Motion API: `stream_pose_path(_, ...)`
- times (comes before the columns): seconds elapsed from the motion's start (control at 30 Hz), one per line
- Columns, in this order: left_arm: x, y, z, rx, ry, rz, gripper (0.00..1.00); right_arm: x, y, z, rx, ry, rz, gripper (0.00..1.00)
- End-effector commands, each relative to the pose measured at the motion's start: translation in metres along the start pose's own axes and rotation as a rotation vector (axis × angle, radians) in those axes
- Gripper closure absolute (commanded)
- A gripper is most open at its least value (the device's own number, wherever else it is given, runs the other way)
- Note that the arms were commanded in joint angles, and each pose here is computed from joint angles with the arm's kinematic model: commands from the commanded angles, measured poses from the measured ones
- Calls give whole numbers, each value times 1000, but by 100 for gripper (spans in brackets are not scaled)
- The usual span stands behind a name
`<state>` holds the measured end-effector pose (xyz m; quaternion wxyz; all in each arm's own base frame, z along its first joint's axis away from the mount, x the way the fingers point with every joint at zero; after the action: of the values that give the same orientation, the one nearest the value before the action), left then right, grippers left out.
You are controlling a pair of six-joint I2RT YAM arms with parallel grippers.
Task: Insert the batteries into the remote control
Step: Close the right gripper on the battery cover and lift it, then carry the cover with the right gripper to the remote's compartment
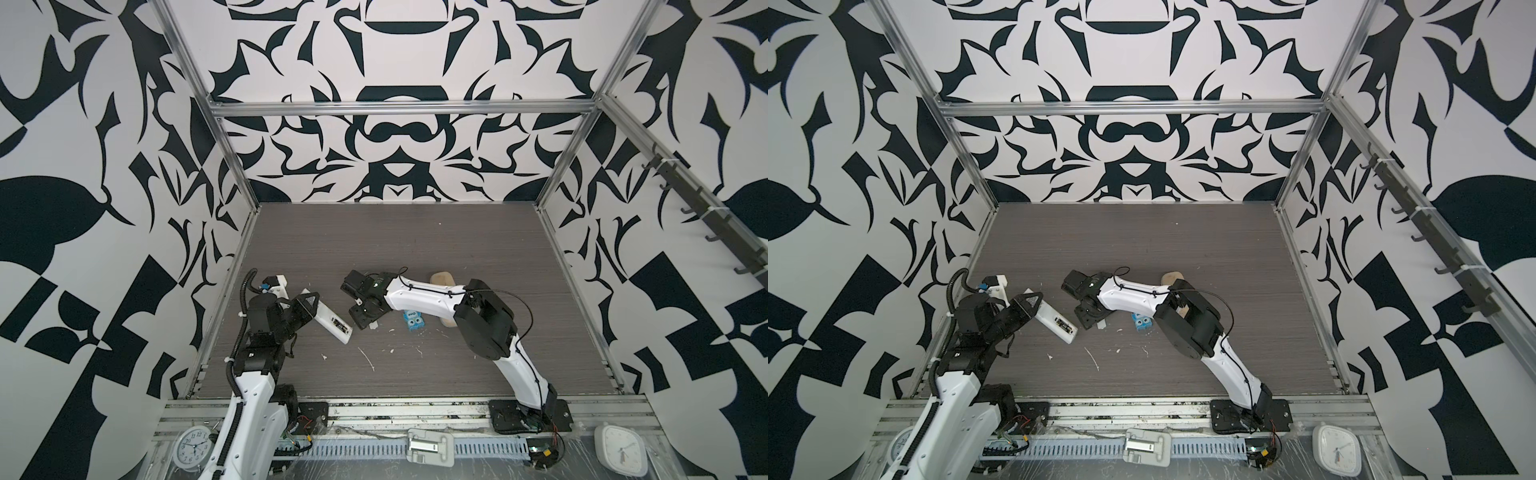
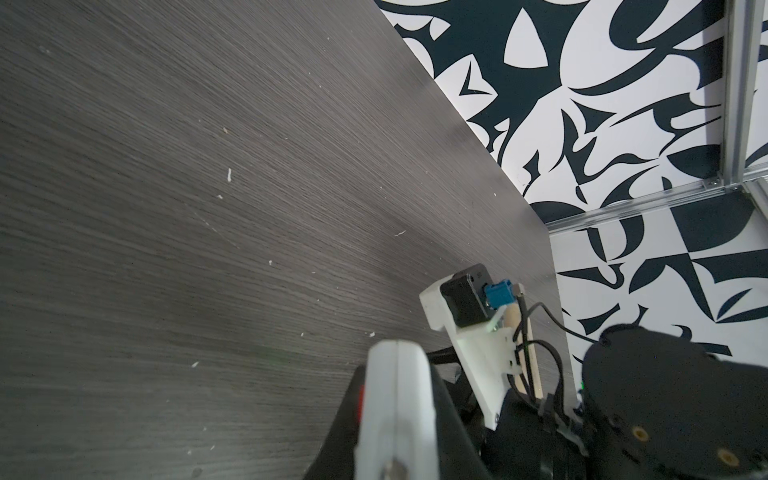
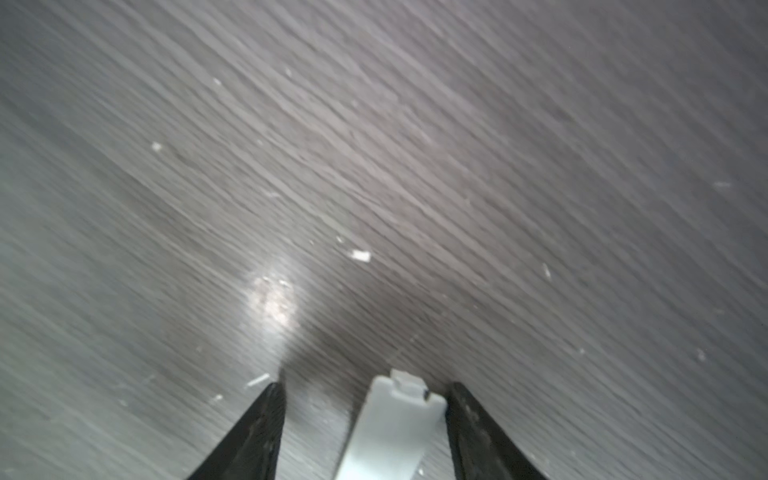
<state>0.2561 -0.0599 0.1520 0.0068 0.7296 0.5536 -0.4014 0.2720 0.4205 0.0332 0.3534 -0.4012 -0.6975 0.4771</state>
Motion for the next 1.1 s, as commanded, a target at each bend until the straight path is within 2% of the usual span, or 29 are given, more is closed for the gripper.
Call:
stream_pose_path(0.0,-9,-4,-14,-46,29,23,100,-7,-21,-3,-24,-4,27,35)
stream_pose_path(0.07,-9,-4,-15,-47,29,24,100,-7,-20,-3,-24,1,23,35)
stream_pose_path(0.2,-9,-4,-15,-50,30,24,100,-2,-15,-6,-27,8,7,49)
stream_pose_path(0.67,-10,-5,-15,-48,31,29,100,-3,-12,-7,-31,5,17,64)
stream_pose_path(0.77,-12,-5,-15,-51,37,42,100,-4,-11,-5,-25,0,20,75)
stream_pose_path(0.97,-36,-13,-19,-108,76,183,100,-4,-26,1,-54,6,-32,95)
stream_pose_path(1.07,-51,-18,-22,-127,88,268,100,-4,-56,2,-135,11,-108,100)
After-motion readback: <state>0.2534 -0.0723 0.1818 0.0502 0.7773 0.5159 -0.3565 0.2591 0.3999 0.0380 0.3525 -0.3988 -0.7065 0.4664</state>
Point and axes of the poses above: each gripper's point midway between its finger pads, its own y axis out along the fingers, its own x axis along the line the jaws close on, z = x × y, the point moved 1 cm from there along -y, back along the fingers, and after that the axes turned 12 degrees about y, right-handed, at the moved point
